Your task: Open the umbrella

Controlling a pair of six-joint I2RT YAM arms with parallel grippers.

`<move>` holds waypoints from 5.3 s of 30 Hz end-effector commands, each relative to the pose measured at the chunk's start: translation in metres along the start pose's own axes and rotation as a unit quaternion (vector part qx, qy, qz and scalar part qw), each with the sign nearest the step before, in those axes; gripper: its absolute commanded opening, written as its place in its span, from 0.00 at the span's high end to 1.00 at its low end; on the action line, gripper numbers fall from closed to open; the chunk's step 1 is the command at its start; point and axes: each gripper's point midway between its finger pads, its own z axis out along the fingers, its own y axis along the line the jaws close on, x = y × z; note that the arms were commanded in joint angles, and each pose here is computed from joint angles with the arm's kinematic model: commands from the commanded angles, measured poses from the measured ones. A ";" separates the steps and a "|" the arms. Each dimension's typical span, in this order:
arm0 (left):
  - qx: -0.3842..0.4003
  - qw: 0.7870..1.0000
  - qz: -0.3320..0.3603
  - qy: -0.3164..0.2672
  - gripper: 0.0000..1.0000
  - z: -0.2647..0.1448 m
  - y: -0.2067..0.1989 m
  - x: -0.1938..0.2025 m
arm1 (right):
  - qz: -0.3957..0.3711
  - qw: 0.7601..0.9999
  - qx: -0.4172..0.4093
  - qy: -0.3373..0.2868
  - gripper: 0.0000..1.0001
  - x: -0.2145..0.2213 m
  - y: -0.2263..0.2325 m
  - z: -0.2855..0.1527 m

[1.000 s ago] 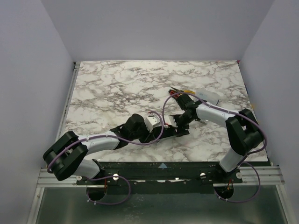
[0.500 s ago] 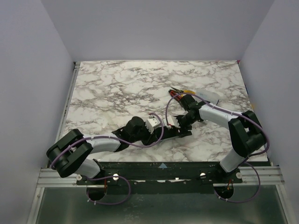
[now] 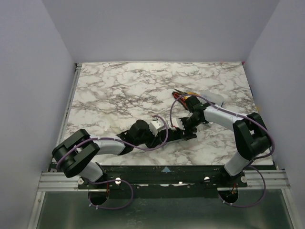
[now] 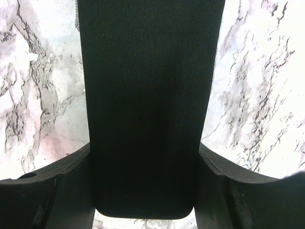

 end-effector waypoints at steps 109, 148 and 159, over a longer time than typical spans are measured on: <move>-0.017 0.996 -0.069 -0.058 1.00 0.033 0.009 -0.050 | 0.539 0.841 0.000 -0.033 0.61 0.008 -0.001 0.008; -0.043 0.984 -0.159 -0.063 0.57 0.001 0.066 -0.051 | 0.351 0.935 -0.039 0.019 0.61 0.029 -0.038 0.007; -0.132 0.981 -0.102 -0.096 0.02 -0.052 0.082 -0.083 | 0.398 0.915 0.047 -0.047 0.01 -0.026 -0.063 -0.054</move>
